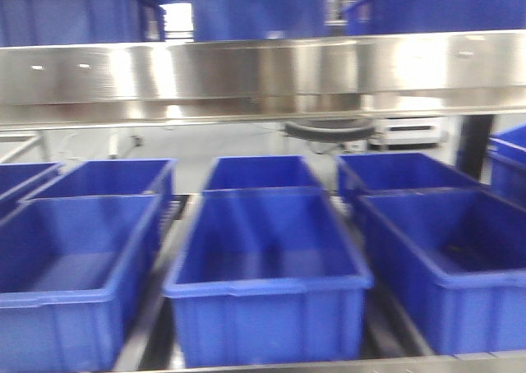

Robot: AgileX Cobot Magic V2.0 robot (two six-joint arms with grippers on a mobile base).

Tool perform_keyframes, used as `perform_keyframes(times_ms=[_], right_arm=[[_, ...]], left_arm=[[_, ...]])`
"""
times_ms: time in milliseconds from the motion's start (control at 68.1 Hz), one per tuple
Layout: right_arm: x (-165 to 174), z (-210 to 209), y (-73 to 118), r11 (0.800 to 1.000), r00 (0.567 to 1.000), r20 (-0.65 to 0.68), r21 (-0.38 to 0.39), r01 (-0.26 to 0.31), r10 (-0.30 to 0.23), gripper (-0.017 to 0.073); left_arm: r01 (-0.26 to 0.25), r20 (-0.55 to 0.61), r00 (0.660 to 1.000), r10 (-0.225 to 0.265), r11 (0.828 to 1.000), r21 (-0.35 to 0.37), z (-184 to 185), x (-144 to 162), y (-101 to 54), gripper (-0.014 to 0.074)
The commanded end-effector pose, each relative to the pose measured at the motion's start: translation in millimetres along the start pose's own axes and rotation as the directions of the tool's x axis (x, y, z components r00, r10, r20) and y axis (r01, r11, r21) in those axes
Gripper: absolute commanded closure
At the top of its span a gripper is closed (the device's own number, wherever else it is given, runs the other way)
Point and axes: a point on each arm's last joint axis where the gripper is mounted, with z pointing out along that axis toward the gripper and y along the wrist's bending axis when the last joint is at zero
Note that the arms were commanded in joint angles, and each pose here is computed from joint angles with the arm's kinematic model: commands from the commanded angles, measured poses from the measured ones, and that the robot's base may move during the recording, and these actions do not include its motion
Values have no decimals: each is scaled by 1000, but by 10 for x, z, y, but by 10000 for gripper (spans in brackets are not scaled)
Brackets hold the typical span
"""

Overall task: Move two blue bins to right shelf middle
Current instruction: 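Drive the base away from the shelf holding the cyan bin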

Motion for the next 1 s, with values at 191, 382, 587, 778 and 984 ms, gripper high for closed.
perform_keyframes(times_ms=[191, 382, 587, 778, 984], right_arm=[[-146, -146, -20, 999, 990, 139, -7, 32, -30, 725], [-146, -146, -20, 999, 990, 139, -7, 32, -30, 725], [-146, -146, -20, 999, 990, 139, -7, 32, -30, 725], [-146, -146, -20, 999, 990, 139, -7, 32, -30, 725], [-146, -146, -20, 999, 990, 139, -7, 32, -30, 725]], left_arm=[[6, 90, 996, -7, 1000, 9, -122, -103, 48, 704], [6, 90, 996, -7, 1000, 9, -122, -103, 48, 704], [6, 90, 996, -7, 1000, 9, -122, -103, 48, 704], [6, 90, 996, -7, 1000, 9, -122, -103, 48, 704], [6, 90, 996, -7, 1000, 9, -122, -103, 48, 704]])
